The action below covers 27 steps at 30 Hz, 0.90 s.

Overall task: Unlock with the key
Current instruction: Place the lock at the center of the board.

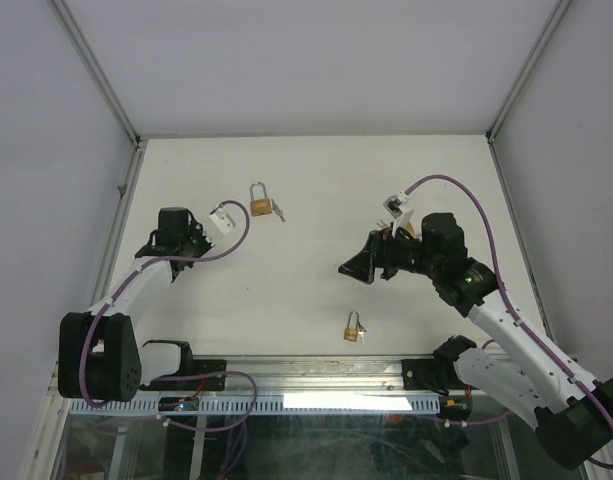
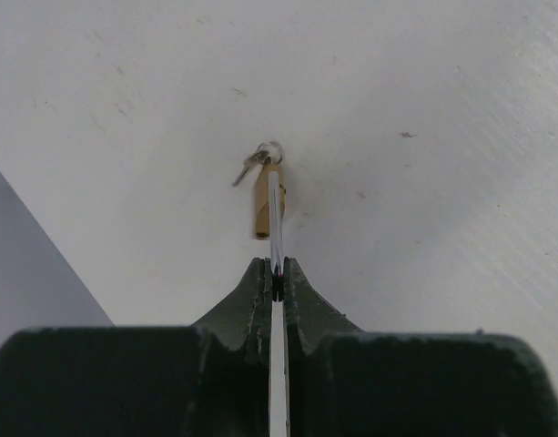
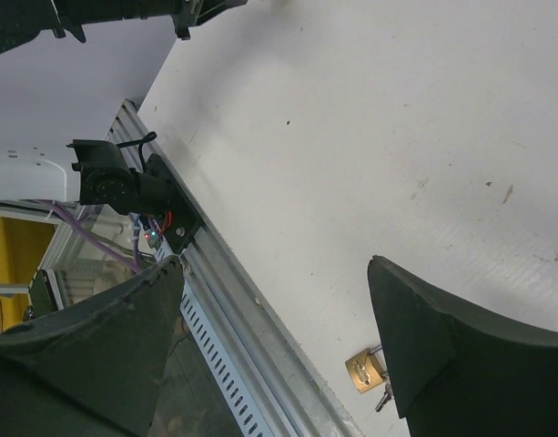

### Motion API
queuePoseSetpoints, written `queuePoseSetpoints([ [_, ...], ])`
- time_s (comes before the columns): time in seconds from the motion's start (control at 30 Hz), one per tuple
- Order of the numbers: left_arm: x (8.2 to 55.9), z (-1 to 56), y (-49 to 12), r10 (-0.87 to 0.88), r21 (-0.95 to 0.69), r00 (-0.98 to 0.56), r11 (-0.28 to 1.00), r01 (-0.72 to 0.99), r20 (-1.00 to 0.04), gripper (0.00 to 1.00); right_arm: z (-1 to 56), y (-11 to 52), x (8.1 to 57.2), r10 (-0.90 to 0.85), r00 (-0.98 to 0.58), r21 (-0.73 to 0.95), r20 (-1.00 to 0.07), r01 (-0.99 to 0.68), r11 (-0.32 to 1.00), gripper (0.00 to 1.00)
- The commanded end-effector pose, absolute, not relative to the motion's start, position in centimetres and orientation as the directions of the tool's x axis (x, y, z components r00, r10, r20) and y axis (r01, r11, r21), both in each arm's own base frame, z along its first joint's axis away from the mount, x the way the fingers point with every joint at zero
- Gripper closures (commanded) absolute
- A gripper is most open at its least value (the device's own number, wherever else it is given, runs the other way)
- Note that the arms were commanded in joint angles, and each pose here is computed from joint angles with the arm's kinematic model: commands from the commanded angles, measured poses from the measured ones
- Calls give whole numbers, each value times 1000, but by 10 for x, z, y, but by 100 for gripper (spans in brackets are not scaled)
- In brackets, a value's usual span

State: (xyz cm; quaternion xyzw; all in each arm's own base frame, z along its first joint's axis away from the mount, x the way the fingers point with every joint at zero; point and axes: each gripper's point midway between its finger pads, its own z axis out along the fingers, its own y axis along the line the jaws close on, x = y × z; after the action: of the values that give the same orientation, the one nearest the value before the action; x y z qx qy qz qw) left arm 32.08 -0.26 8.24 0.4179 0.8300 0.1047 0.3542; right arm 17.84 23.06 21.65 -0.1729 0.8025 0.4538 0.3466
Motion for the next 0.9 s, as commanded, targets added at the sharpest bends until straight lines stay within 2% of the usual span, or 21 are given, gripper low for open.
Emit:
queuePoseSetpoints([
  [0.0, 334, 89, -3, 804, 589, -335, 590, 553, -492, 100, 220, 230, 184, 38, -663, 575, -747, -618, 536, 16],
  [0.3, 275, 24, -35, 896, 534, -197, 401, 745, -399, 100, 217, 235, 185, 18, -689, 593, -724, -609, 526, 16],
  [0.5, 251, 11, -51, 907, 464, -89, 292, 836, -411, 99, 217, 236, 185, 27, -695, 604, -718, -603, 521, 16],
  [0.7, 223, -12, -47, 950, 453, 99, 49, 890, -297, 80, 219, 237, 184, 30, -699, 612, -714, -603, 512, 16],
  [0.73, 221, -14, -45, 953, 458, 129, 12, 889, -274, 72, 220, 237, 183, 32, -701, 614, -713, -601, 511, 16],
  [0.8, 220, -14, -44, 955, 467, 154, -17, 884, -255, 48, 222, 237, 183, 33, -699, 614, -714, -603, 509, 16],
  [0.87, 219, -9, -45, 952, 460, 145, -4, 888, -271, 34, 225, 236, 183, 34, -696, 611, -717, -605, 511, 16],
])
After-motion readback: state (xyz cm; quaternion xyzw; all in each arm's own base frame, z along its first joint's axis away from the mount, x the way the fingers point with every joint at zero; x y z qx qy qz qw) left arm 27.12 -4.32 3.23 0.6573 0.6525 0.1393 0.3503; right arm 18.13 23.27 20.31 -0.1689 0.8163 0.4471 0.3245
